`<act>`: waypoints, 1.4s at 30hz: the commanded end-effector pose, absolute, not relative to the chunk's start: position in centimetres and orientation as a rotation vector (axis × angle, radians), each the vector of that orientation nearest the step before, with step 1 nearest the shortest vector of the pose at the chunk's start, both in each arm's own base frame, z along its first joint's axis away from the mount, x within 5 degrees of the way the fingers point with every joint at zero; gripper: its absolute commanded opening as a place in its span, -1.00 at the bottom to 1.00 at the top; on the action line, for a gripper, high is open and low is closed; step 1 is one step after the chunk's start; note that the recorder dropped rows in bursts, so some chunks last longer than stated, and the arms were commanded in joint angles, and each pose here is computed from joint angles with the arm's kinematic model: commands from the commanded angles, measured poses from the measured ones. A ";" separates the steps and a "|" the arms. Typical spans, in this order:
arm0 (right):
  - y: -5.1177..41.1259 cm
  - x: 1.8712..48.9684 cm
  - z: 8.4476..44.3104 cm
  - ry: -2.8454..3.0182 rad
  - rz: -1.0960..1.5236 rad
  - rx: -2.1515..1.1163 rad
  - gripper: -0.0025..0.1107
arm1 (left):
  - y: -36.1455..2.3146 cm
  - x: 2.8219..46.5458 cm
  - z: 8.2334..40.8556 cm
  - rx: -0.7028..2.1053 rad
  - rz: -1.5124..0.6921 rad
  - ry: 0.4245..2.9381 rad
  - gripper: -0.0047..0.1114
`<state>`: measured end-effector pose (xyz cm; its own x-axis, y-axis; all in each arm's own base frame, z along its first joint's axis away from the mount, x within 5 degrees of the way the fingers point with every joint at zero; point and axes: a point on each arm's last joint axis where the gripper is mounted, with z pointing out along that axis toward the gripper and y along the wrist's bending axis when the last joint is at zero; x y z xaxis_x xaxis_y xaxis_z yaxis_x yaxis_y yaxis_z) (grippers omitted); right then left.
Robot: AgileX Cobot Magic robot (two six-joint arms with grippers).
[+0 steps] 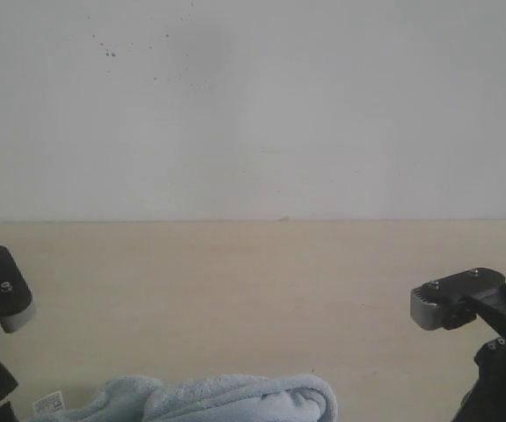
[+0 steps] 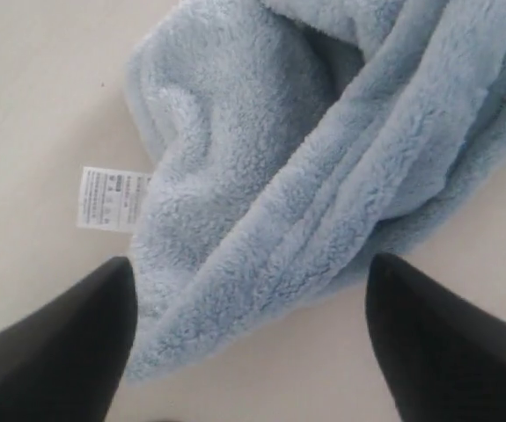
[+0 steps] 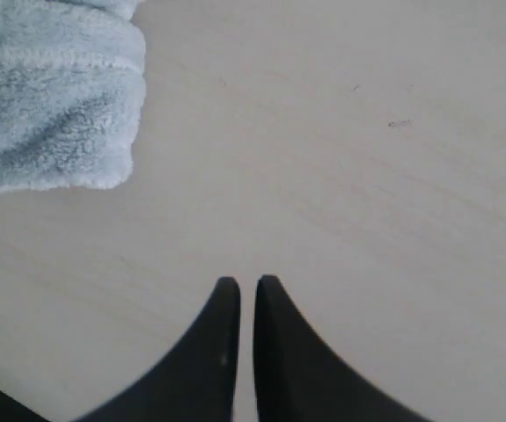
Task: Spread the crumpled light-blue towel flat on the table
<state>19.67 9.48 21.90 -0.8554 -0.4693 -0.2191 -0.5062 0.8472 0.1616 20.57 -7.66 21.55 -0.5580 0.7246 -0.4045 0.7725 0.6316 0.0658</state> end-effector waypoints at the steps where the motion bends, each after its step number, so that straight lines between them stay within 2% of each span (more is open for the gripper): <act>1: 9.8 19.9 22.2 2.819 0.354 -0.738 -0.84 | -7.5 21.2 20.3 1.279 -0.083 2.454 0.24; 2: 9.8 19.9 22.2 2.817 0.353 -0.737 -0.84 | -7.6 21.4 20.1 1.266 -0.084 2.463 0.20; 4: 9.9 20.0 22.2 2.813 0.363 -0.730 -0.84 | -7.6 21.7 19.6 1.260 -0.087 2.481 -0.07; 5: 10.0 20.2 22.3 2.784 0.370 -0.707 -0.84 | -7.7 21.8 19.2 1.265 -0.091 2.494 -0.28; 10: 10.0 20.5 22.4 2.760 0.365 -0.699 -0.84 | -7.8 21.9 19.2 1.248 -0.101 2.494 -0.86; 16: 10.0 20.5 22.4 2.758 0.364 -0.698 -0.84 | -8.2 21.2 21.4 1.124 -0.193 2.448 -0.85; 21: 10.0 20.5 22.4 2.760 0.365 -0.699 -0.84 | -7.7 20.1 23.6 1.153 -0.139 2.343 -0.84; 23: 10.0 20.4 22.3 2.769 0.367 -0.703 -0.84 | -7.2 19.9 23.4 1.247 -0.058 2.320 -0.72; 27: 10.0 20.2 22.3 2.791 0.371 -0.714 -0.84 | -5.6 18.8 21.0 1.498 0.121 2.376 -0.18; 31: 10.0 20.1 22.3 2.797 0.375 -0.715 -0.84 | -5.6 18.3 19.7 1.461 0.107 2.364 0.17; 39: 10.0 20.0 22.3 2.803 0.376 -0.717 -0.84 | -6.5 19.8 19.8 1.064 0.036 2.227 0.20; 42: 10.0 19.8 22.2 2.829 0.388 -0.726 -0.84 | -6.5 19.9 19.8 1.019 0.038 2.211 0.20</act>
